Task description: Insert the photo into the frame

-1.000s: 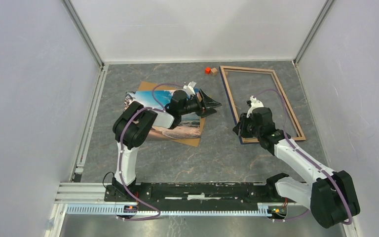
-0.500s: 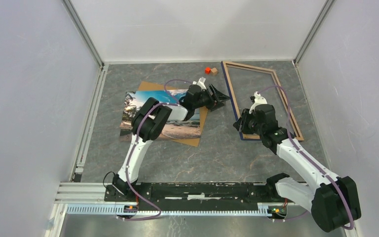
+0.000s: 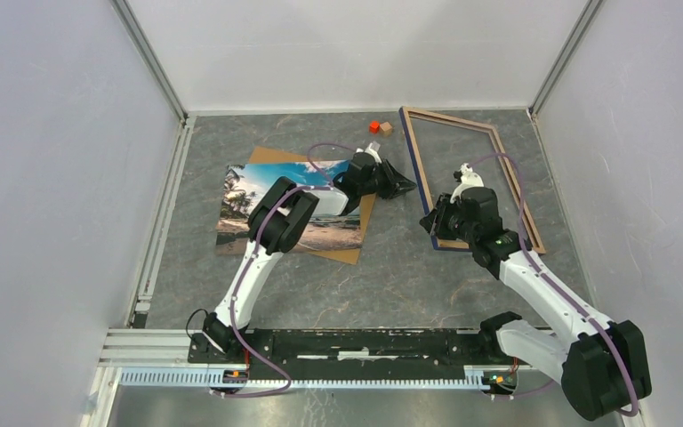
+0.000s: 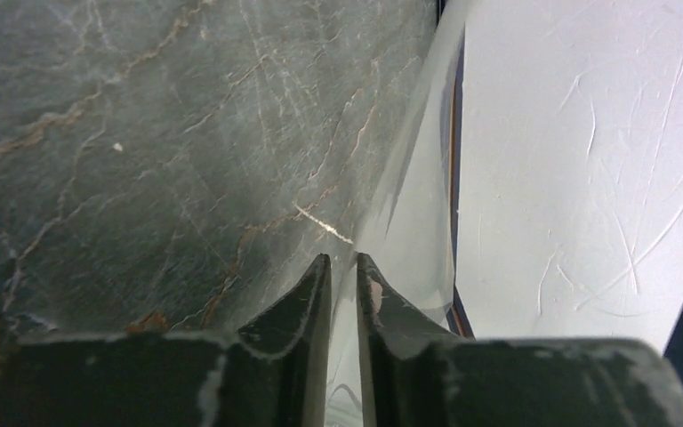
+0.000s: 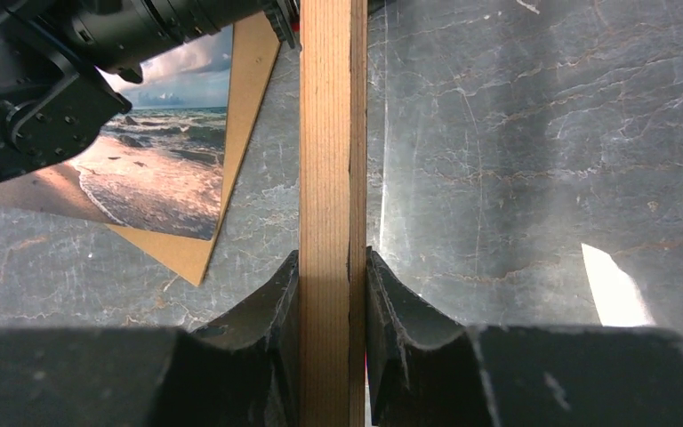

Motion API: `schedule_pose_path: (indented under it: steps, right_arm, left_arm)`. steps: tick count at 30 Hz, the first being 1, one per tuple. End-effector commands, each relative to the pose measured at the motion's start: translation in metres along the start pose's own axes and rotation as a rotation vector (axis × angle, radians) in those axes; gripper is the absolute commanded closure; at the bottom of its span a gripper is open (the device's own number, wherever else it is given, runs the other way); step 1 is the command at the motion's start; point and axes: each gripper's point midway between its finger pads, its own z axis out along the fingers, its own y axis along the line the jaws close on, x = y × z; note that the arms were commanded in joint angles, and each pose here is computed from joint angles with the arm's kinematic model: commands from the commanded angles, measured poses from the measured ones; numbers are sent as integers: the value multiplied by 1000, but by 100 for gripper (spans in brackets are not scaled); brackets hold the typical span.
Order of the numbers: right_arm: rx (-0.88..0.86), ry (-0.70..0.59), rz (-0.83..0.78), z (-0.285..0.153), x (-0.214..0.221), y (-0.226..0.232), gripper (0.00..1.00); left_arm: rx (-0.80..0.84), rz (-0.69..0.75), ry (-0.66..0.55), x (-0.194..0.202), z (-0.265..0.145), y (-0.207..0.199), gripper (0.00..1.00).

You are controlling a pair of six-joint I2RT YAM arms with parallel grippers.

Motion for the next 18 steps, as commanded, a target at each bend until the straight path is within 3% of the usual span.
schedule_pose_path:
  steps: [1, 6, 11, 18]
  right_arm:
    - [-87, -167, 19, -2, -38, 20, 100]
    - [-59, -216, 15, 1, -49, 16, 100]
    - [5, -240, -9, -1, -57, 6, 100]
    - [148, -186, -83, 0, -40, -25, 100]
  left_arm:
    - [62, 33, 38, 17, -7, -22, 83]
    - [64, 16, 88, 40, -20, -30, 97]
    - [58, 20, 104, 53, -48, -30, 98]
    - [-53, 204, 76, 32, -112, -54, 98]
